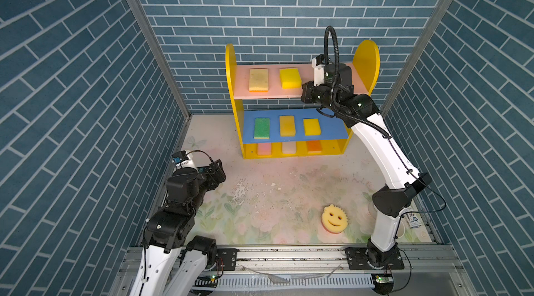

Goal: Place and organize the cleaning sponges onto the shelf
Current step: 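Push the yellow sponge against the pale sponge with the right gripper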

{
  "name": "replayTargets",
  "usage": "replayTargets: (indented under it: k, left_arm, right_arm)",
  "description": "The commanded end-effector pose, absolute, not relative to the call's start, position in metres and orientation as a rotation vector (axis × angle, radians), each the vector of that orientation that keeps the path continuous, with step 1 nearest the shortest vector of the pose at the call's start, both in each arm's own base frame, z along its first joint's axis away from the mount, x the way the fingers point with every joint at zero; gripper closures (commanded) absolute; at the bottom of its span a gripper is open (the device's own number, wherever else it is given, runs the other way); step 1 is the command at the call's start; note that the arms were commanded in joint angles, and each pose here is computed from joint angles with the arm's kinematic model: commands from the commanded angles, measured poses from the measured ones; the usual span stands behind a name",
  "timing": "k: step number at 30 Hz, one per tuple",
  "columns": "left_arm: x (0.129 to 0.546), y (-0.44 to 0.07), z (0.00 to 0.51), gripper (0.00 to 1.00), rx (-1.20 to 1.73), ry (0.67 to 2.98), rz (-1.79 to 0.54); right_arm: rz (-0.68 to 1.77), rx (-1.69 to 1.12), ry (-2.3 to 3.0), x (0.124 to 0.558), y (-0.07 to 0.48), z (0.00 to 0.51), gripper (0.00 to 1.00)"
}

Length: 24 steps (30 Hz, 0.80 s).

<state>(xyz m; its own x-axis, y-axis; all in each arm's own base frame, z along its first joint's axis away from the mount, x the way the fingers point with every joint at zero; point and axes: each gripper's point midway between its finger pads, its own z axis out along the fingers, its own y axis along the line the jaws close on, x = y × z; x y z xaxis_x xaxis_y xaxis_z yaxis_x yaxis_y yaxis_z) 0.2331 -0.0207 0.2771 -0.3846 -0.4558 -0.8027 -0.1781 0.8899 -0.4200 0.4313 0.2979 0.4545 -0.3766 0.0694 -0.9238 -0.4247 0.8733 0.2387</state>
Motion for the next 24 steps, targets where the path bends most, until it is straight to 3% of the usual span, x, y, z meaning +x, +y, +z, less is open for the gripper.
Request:
replayTargets:
  k: [1, 7, 24]
  left_arm:
    - [0.236, -0.020, 0.276, 0.02, -0.466, 1.968, -0.318]
    - [0.236, -0.021, 0.278, 0.02, -0.464, 1.964, -0.322]
    - [0.234, -0.019, 0.280, 0.02, -0.462, 1.962, -0.307]
  right_arm:
    - [0.525, -0.237, 1.807, 0.422, 0.283, 0.487, 1.00]
    - [0.489, -0.242, 1.794, 0.433, 0.283, 0.491, 0.94]
    - [0.581, -0.224, 1.888, 0.467, 0.290, 0.458, 0.95]
